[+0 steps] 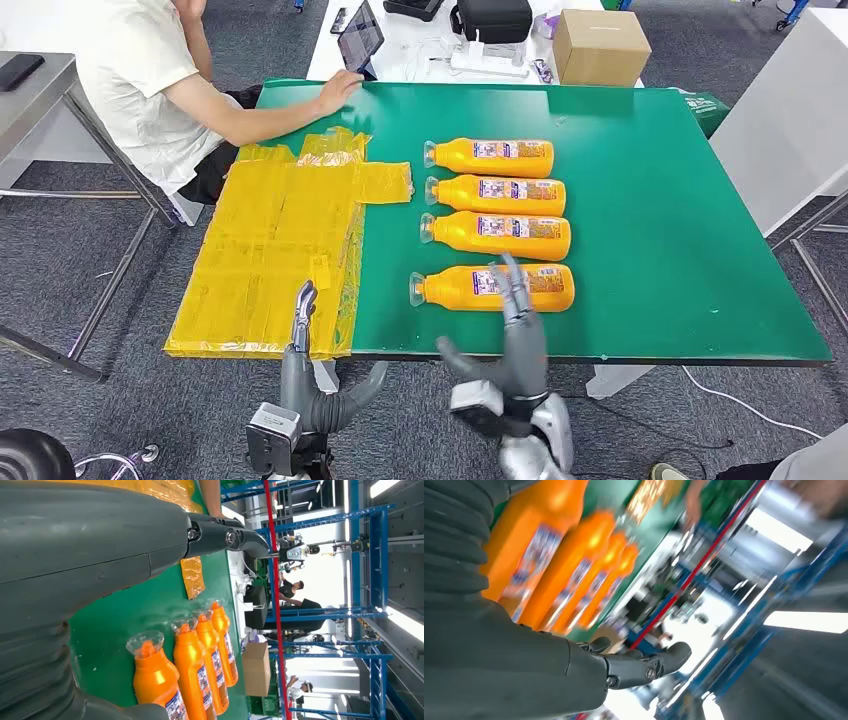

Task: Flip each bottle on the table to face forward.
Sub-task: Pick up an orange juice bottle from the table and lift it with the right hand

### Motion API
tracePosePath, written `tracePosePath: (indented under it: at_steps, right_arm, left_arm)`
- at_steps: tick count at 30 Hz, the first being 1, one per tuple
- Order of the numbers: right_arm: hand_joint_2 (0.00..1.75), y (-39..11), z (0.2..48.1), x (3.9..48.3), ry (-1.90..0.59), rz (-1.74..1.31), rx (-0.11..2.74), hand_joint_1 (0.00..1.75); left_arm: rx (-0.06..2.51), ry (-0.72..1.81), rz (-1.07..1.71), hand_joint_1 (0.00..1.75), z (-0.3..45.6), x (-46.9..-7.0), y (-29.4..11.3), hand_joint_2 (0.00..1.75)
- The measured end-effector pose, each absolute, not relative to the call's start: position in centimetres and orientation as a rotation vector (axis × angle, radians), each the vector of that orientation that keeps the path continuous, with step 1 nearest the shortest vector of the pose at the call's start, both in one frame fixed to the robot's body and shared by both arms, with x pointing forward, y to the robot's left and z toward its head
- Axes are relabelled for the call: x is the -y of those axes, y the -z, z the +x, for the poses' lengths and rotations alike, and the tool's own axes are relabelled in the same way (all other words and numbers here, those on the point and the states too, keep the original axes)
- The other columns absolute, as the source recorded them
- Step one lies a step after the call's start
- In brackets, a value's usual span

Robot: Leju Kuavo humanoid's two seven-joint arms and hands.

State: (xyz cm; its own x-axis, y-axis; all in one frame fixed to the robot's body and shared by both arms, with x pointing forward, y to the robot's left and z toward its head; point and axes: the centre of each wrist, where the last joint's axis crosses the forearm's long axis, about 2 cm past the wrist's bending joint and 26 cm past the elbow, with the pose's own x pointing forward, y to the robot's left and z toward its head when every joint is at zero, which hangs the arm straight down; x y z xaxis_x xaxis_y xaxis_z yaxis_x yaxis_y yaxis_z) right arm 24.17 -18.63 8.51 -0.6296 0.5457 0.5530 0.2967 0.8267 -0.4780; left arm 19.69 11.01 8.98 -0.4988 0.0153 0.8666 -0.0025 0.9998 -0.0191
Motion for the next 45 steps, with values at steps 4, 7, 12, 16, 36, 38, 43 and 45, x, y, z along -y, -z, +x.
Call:
tracePosePath:
  at_steps: [4, 7, 12, 16, 36, 38, 43, 45]
  right_arm:
    - [1.75, -7.8, 25.5, 20.9, -0.590, -0.755, 2.230, 0.00]
    - [1.75, -7.1, 26.5, 22.8, -0.715, -0.861, 2.165, 0.00]
    - [1.75, -6.8, 28.0, 25.5, -0.863, -1.006, 2.062, 0.00]
    - [1.75, -6.6, 28.6, 26.5, -0.909, -1.051, 1.998, 0.00]
    - [1.75, -5.5, 29.4, 26.6, -0.991, -1.045, 1.894, 0.00]
    - [1.75, -5.2, 29.4, 26.8, -1.042, -1.068, 1.844, 0.00]
    - [1.75, -5.1, 29.8, 27.8, -1.133, -1.142, 1.763, 0.00]
    - [1.75, -5.3, 30.2, 28.3, -1.168, -1.179, 1.740, 0.00]
  left_arm:
    - [2.087, -0.027, -0.036, 0.00, 19.7, -11.0, -9.0, 1.75]
    - [2.083, -0.025, -0.069, 0.00, 19.8, -11.0, -9.0, 1.75]
    - [2.069, -0.040, -0.090, 0.00, 19.9, -11.0, -8.9, 1.75]
    - [2.064, -0.039, -0.088, 0.00, 19.8, -10.9, -8.8, 1.75]
    - [2.067, -0.038, -0.096, 0.00, 20.0, -10.6, -8.9, 1.75]
    - [2.067, -0.037, -0.099, 0.00, 20.1, -10.6, -8.9, 1.75]
    - [2.062, -0.032, -0.105, 0.00, 20.1, -10.6, -8.8, 1.75]
    - [2.060, -0.030, -0.107, 0.00, 20.1, -10.5, -8.8, 1.75]
